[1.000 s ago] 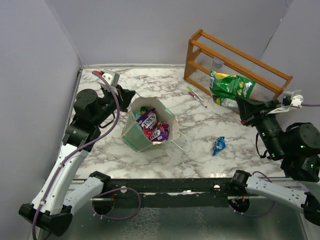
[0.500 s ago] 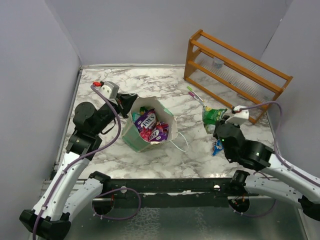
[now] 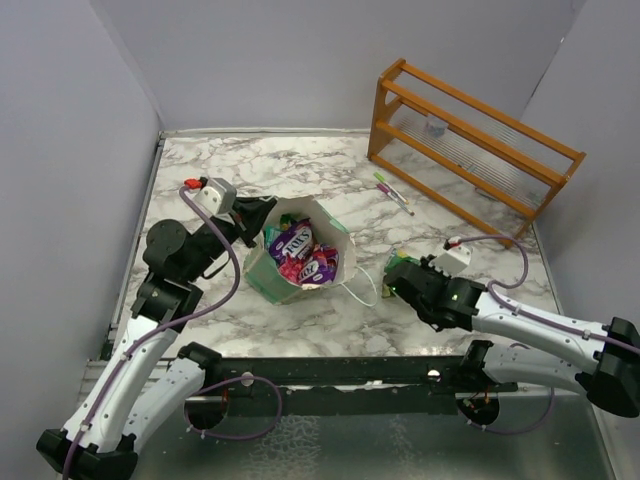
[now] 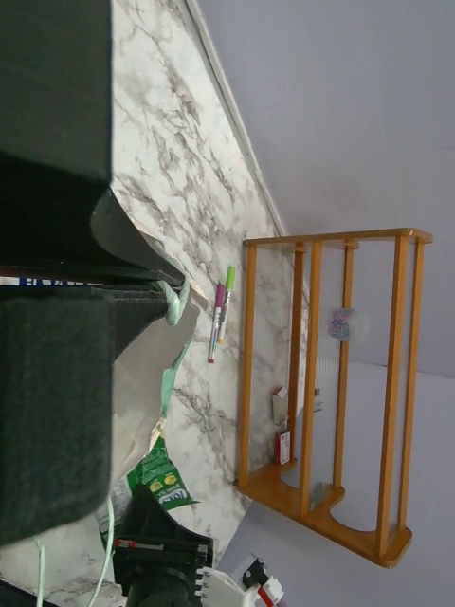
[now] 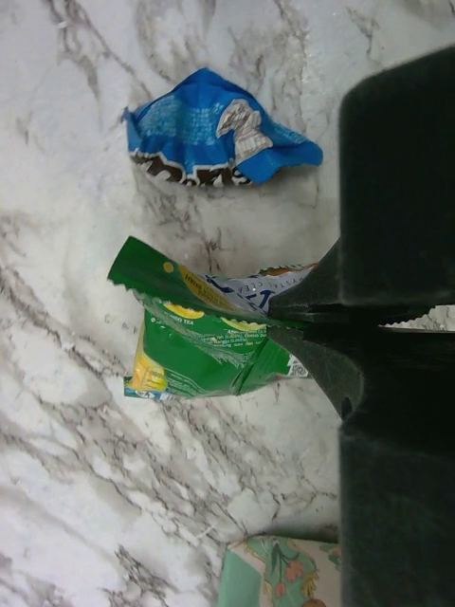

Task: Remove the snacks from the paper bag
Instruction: Place the snack at the center of the board.

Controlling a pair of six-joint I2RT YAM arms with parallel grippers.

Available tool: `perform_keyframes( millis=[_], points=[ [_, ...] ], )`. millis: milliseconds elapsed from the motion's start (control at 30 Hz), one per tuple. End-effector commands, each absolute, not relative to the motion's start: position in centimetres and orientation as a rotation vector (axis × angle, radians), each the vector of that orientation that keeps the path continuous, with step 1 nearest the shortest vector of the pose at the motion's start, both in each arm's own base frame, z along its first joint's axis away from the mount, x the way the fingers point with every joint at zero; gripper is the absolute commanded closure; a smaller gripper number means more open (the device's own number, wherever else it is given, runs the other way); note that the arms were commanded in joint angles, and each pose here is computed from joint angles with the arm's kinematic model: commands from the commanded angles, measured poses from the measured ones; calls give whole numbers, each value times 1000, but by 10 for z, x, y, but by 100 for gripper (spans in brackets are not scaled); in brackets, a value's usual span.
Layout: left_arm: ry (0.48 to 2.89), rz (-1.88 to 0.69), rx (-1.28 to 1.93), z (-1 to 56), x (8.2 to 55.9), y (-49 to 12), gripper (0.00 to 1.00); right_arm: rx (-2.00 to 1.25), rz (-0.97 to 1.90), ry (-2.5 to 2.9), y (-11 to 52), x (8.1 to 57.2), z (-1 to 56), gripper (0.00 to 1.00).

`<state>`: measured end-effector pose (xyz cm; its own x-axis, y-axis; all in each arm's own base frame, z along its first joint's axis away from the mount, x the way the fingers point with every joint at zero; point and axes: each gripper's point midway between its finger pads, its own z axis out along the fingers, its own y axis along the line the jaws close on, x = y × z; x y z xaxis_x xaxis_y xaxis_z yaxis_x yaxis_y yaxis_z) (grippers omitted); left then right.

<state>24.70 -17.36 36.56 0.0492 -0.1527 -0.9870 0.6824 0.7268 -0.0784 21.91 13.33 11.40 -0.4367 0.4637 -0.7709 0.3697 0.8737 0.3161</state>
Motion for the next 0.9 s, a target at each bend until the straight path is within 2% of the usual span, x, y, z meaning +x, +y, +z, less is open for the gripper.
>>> perform_keyframes(
  millis=[0, 100, 200, 267, 367, 633, 867],
  points=[
    [1273, -692, 540, 384, 233, -180, 100, 848, 88, 2080, 113, 200, 90, 91],
    [1260, -728, 578, 382, 228, -186, 100, 927, 45, 2087, 98, 188, 79, 85],
    [1235, -802, 594, 384, 220, -194, 100, 943, 44, 2083, 91, 183, 79, 73],
    [1217, -862, 626, 384, 213, -203, 100, 930, 68, 2072, 90, 184, 86, 63],
    [1205, -919, 655, 382, 207, -213, 100, 883, 114, 2017, 85, 189, 107, 54],
    [1236, -980, 689, 370, 207, -226, 100, 351, 292, 1837, 117, 221, 216, 48],
    [1167, -1056, 741, 374, 192, -233, 100, -217, 470, 1673, 178, 216, 287, 45]
  ],
)
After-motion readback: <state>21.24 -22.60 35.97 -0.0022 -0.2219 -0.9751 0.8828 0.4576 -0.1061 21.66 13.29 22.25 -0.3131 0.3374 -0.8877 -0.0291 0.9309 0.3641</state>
